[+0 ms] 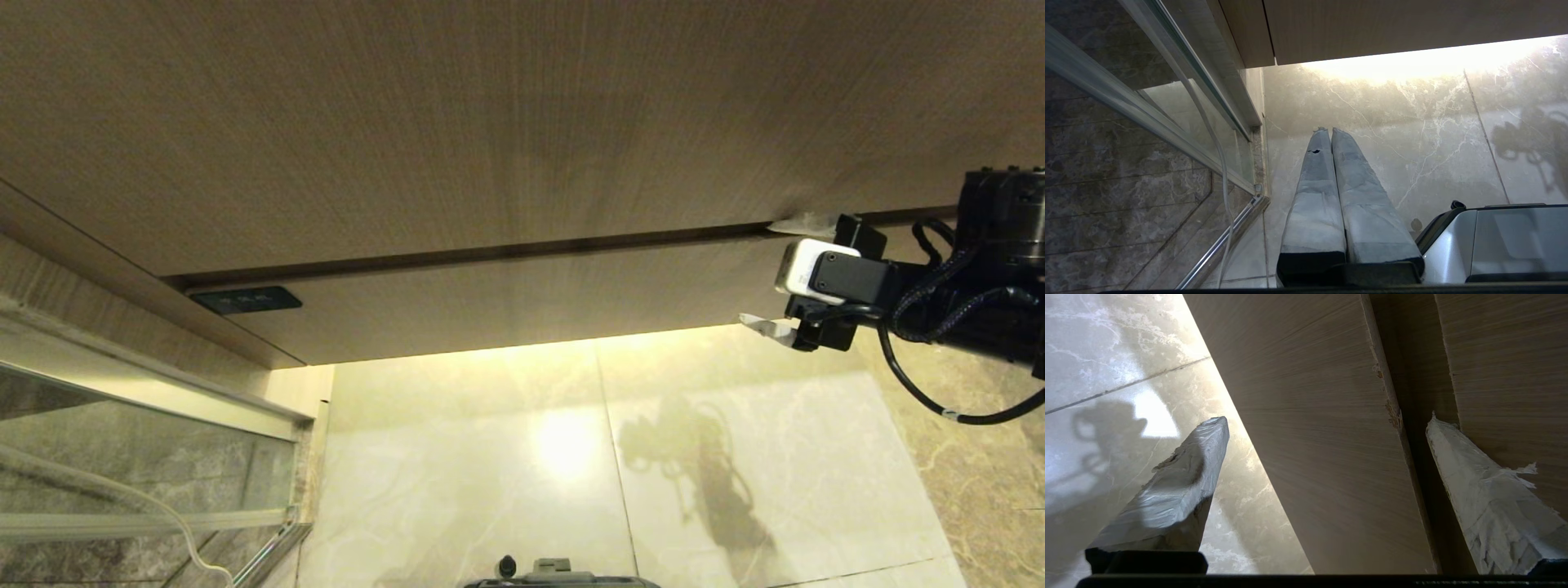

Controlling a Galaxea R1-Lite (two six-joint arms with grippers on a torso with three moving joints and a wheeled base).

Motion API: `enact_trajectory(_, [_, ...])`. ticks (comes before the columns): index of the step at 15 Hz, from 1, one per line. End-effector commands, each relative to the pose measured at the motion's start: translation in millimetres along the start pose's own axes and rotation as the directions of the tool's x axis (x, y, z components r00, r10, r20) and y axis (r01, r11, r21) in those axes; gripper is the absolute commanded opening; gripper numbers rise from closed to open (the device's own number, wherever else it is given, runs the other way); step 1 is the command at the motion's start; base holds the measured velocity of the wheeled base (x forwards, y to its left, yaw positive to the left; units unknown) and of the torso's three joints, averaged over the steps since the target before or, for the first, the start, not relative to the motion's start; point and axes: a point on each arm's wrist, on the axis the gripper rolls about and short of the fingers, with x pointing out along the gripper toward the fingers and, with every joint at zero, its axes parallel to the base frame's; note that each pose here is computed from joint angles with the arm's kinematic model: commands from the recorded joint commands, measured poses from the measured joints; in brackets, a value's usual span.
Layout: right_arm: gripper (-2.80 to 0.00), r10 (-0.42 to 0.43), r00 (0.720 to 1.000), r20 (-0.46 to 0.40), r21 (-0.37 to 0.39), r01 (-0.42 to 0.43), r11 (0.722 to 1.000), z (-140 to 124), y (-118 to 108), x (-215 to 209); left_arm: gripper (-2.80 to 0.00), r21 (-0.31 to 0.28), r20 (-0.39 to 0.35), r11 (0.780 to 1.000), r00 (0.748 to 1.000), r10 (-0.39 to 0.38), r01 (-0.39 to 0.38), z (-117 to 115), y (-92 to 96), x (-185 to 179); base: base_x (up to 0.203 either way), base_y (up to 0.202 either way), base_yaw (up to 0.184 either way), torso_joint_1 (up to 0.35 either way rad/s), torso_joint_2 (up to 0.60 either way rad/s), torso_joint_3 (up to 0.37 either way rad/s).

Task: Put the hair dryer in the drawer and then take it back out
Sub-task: Pull open the drawer

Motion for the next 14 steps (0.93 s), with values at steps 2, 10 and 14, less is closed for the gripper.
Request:
enact_trajectory(2, [0.0,0.0,1.0,0.002,-0.007,0.0,1.0,-2.9,2.8,8.7,-2.8,0.0,0.001,1.0,1.0,0.0,0.0,0.0,0.0,-0.1,0.0,0.0,0.0,0.0,0.0,0.0])
enact_trajectory(10, [0.0,-0.063,0.998,0.026,-0.006,0.063,0.998,-5.1,-3.4,28.5,-2.8,0.0,0.002,1.0,1.0,0.0,0.0,0.2,0.0,-0.2,0.0,0.0,0.0,0.0,0.0,0.0])
enact_trajectory(14, [0.0,-0.043,0.999,0.014,0.0,0.043,0.999,-9.8,2.5,37.1,-2.8,0.0,0.001,1.0,1.0,0.0,0.0,-0.1,0.0,-0.1,0.0,0.0,0.0,0.0,0.0,0.0])
